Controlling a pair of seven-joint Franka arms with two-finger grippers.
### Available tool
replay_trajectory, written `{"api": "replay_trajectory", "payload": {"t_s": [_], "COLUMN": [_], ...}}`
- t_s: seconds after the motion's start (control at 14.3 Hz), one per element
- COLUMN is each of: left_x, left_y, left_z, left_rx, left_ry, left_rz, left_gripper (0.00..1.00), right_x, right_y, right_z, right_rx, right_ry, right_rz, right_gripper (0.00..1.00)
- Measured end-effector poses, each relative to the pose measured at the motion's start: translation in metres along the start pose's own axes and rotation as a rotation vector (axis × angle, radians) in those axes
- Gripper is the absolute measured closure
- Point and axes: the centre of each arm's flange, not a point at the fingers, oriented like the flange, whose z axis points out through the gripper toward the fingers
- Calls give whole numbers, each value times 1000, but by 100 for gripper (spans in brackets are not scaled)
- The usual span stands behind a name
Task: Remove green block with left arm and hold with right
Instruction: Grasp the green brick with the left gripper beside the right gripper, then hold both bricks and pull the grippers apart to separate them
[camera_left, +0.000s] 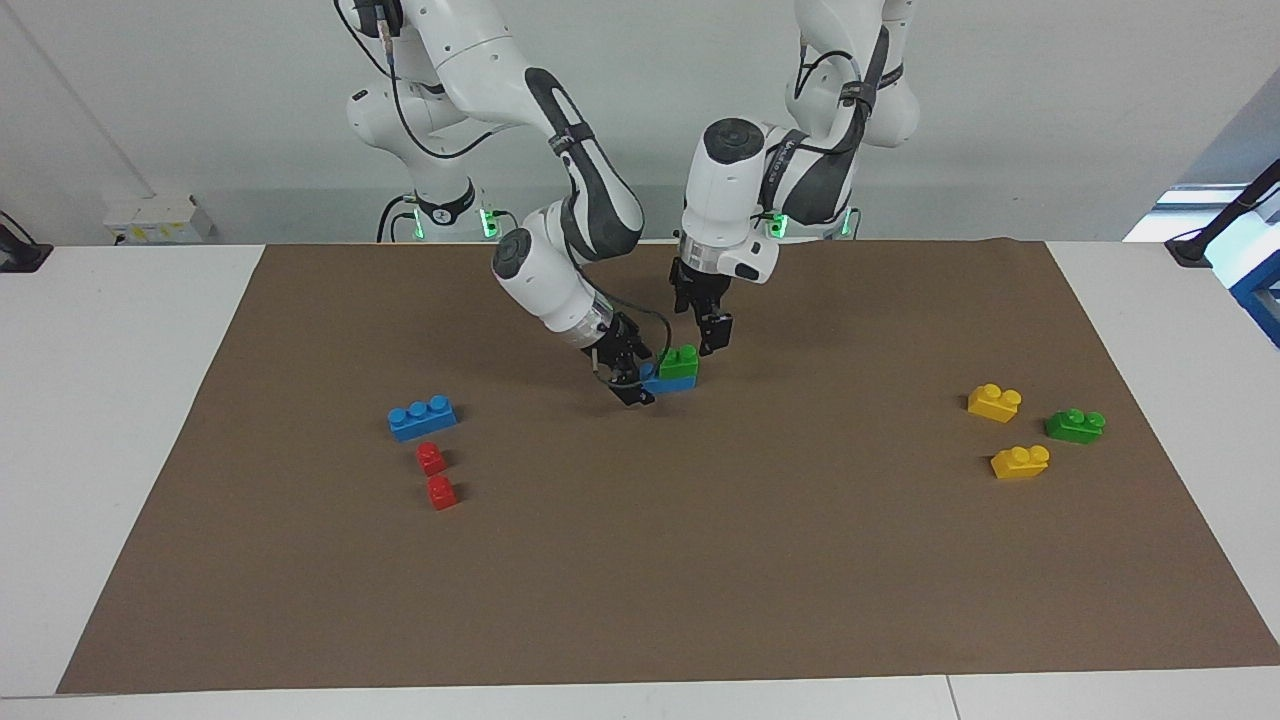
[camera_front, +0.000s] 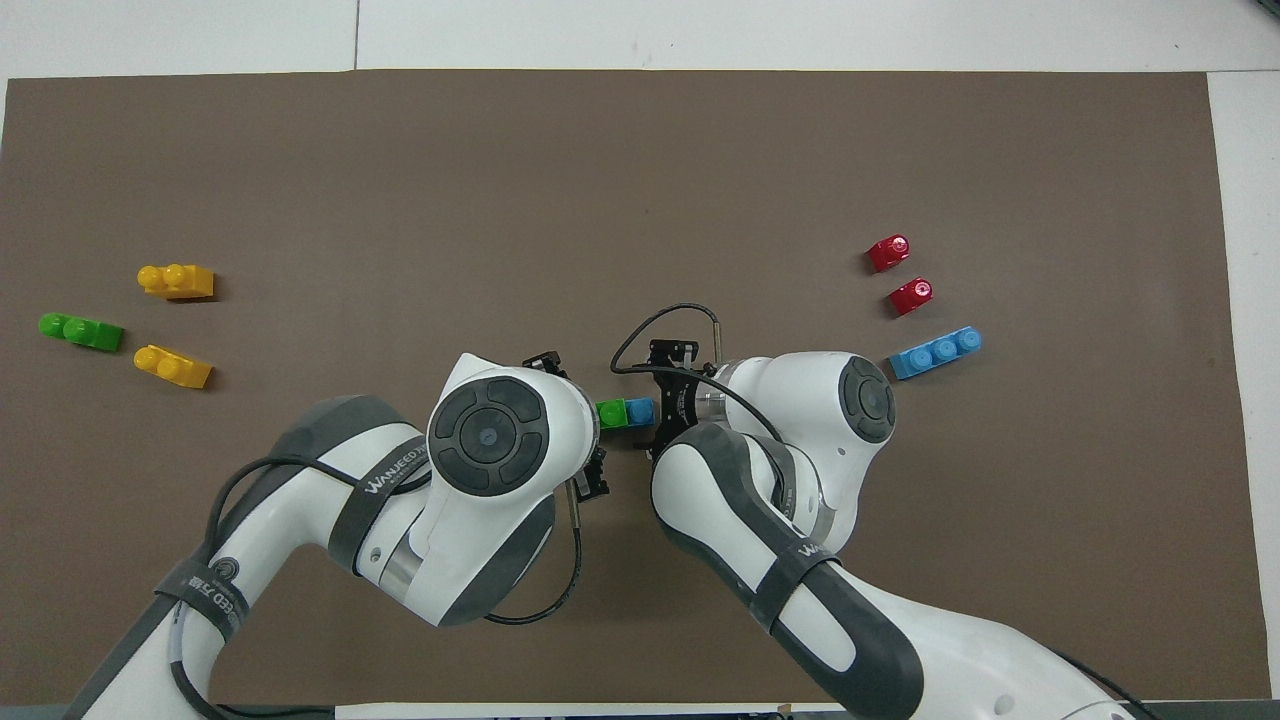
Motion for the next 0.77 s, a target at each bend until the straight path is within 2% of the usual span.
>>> {"api": "replay_trajectory", "payload": {"t_s": [0.35,0.42,0.56,0.63,0.77], "left_x": [-3,-3,-4,-4,-5], "left_y": [3,3,4,4,4], "left_z": [13,16,17,17,20], "left_rx": [-3,-3,-6,-7,-7], "left_ry": [-3,-3,-7,-9,-9], "left_rz": [-11,-11,-12,-12,-13], "left_gripper": [0,0,0,0,0], "right_x": [-1,-1,-1,-1,-2], "right_y": [-1,-1,-1,-1,-1], "right_z": [1,1,1,1,1], "right_rx": [1,1,1,1,2], "right_ry": [-5,-6,-6,-6,-6], "right_rz": [6,6,6,6,6], "right_gripper": [0,7,10,19,22]}}
